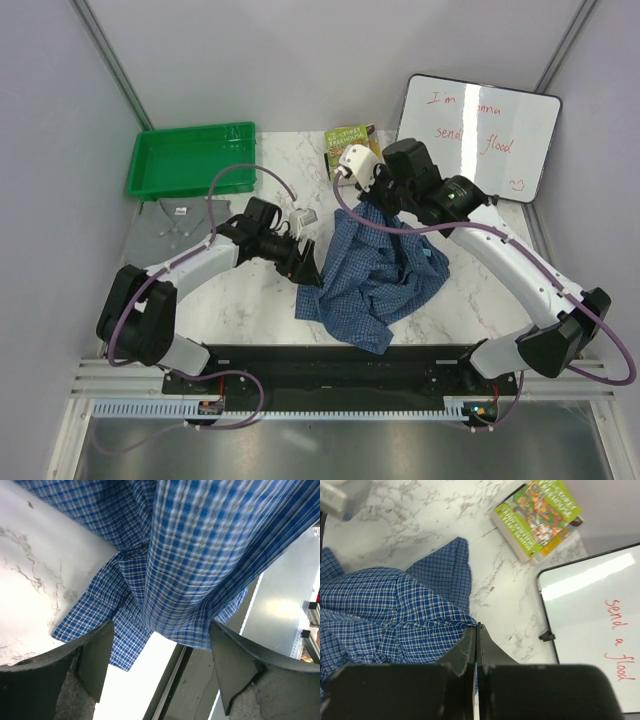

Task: Fold and stack the long sleeve shirts
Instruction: Flatten the shirt out

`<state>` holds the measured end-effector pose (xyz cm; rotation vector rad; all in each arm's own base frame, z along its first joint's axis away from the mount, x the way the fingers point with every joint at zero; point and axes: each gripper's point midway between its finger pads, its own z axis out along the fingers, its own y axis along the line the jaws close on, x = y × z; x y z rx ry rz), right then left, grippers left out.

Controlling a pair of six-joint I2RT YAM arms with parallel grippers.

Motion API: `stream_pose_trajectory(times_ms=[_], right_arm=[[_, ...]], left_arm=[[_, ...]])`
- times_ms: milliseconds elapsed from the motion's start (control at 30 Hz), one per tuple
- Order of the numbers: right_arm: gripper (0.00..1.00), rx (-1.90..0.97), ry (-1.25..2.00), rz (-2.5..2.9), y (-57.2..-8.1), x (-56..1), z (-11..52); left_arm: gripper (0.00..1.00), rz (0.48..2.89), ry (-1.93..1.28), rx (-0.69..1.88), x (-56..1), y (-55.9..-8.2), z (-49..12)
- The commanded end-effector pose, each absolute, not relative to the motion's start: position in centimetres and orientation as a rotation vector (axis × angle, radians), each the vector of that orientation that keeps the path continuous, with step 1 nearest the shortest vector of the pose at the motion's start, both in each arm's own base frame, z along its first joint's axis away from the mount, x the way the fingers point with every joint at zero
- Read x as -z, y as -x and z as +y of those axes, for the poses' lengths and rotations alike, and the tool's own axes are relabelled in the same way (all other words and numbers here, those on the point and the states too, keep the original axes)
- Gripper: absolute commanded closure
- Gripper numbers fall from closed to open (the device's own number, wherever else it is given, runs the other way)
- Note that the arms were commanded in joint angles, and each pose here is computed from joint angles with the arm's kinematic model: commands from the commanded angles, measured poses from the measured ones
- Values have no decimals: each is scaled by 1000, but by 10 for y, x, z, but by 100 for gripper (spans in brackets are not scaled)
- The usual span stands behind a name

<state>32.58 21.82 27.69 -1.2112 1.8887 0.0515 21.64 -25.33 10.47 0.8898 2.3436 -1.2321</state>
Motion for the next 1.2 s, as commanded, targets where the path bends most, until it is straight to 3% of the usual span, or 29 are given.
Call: stream_pose_trajectory(times_ms=[0, 167, 400, 500, 533, 633, 667, 867, 1000, 1067, 1100, 1133, 1167], right_arm=[[100, 4, 1002, 1810, -353, -336, 212], [100, 10, 956, 1821, -357, -338, 210], [100, 35, 937, 1831, -358, -337, 205], [100, 48, 938, 1847, -357, -331, 198], [100, 49, 941, 1849, -356, -330, 196], [100, 66, 948, 1872, -355, -318, 187], [100, 81, 927, 1892, -358, -314, 178], [100, 67, 735, 1911, -375, -333, 136], [100, 61, 595, 1921, -366, -344, 109], [100, 66, 554, 1937, -361, -339, 98], [100, 76, 529, 1924, -355, -344, 92], [100, 87, 507, 1927, -351, -344, 87], [100, 100, 497, 1942, -348, -337, 82]], left_arm=[[15, 2140, -941, 1300, -150, -209, -261], [11, 2112, -950, 1141, -137, -205, -263], [14, 2208, -852, 1158, -120, -219, -277], [34, 2257, -856, 1184, -111, -218, -280], [55, 2249, -869, 1187, -113, -220, -281], [95, 2110, -994, 1298, -140, -208, -290], [98, 2027, -1041, 1337, -160, -202, -295], [98, 1525, -1562, 1313, -231, -156, -367], [98, 1254, -1849, 1267, -223, -102, -421], [88, 1178, -1898, 1194, -219, -98, -437], [80, 1171, -1913, 1193, -215, -93, -442], [65, 1188, -1916, 1193, -209, -94, -444], [60, 1229, -1901, 1171, -205, -99, -442]])
